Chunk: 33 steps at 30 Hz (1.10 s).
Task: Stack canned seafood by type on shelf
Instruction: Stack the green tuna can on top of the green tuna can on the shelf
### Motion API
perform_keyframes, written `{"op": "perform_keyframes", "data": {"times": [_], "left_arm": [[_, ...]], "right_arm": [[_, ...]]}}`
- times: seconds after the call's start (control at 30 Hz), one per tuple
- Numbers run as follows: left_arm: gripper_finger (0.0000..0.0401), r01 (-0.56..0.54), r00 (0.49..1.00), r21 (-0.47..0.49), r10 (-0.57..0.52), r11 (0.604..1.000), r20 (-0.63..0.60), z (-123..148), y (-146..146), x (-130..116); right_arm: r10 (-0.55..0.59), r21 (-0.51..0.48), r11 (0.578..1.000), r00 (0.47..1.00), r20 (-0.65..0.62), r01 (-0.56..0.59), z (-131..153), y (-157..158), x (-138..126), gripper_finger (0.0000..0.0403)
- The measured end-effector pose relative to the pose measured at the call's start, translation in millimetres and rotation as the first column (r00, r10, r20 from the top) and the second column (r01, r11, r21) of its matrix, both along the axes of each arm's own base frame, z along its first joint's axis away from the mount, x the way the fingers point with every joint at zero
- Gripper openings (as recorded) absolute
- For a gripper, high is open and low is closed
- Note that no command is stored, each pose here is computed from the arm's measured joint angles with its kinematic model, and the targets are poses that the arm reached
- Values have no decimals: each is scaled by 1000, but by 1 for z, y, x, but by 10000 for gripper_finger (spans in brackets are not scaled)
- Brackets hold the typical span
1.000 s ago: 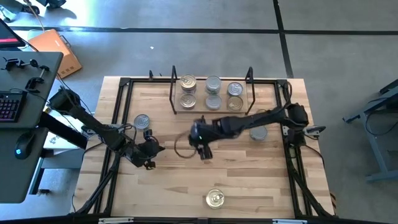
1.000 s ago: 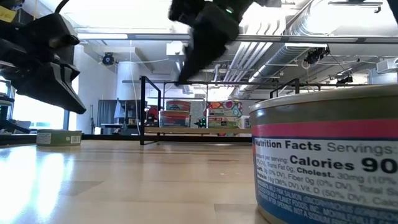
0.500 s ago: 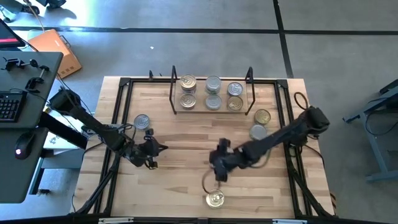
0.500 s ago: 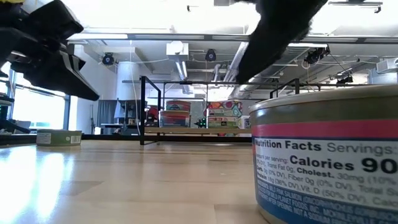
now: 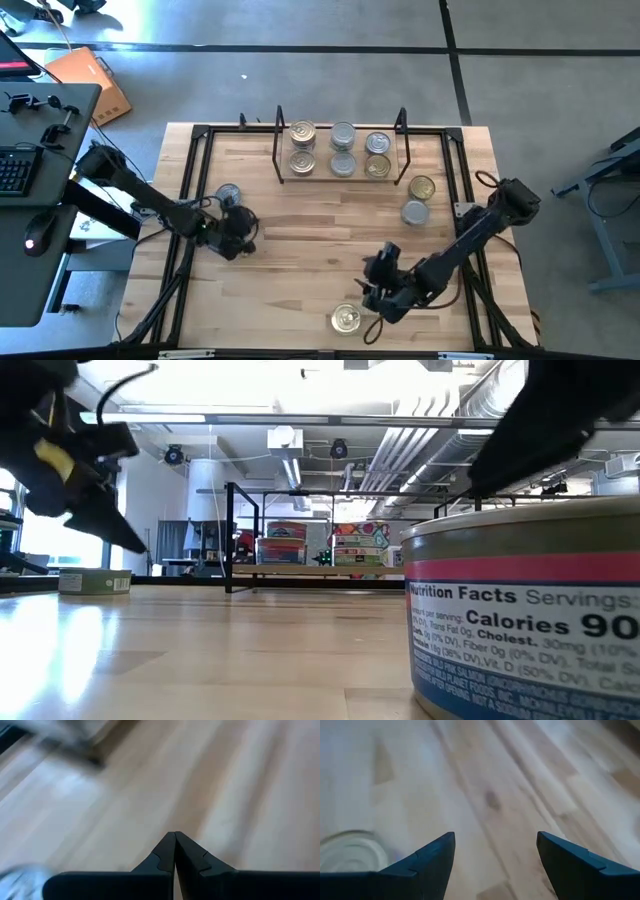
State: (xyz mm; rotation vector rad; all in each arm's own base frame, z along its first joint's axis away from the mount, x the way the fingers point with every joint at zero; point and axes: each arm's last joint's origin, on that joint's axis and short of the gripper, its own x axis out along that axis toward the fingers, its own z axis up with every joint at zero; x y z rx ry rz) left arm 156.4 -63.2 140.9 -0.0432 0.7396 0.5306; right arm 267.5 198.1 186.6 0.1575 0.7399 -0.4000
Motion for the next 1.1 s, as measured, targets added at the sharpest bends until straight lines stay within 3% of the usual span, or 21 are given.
{"op": "perform_keyframes", "data": {"times": [0.2,0.33,0.53,0.67,0.87,1.1], "left_arm": [[0,-197,978,-10,196,980,-66,-2,21,-11],[0,-226,971,-18,224,974,-88,-3,24,-12],[0,-242,964,-55,233,969,-128,7,23,-13],[0,-310,941,-46,300,950,-154,15,25,-17],[0,-276,952,-44,267,960,-147,15,23,-14],[0,-141,987,-44,137,989,-84,19,17,-1]], "right_arm": [[-84,7,996,996,27,84,-21,0,-20,275],[-123,6,992,992,-4,123,-23,2,-32,275],[-279,-36,960,954,-112,277,-14,-2,-53,275],[-443,-68,896,881,-166,438,-12,-13,-68,275],[-730,-169,680,638,-243,714,-18,-37,-93,275],[-755,-113,653,632,-174,749,-19,-62,-94,275]]}}
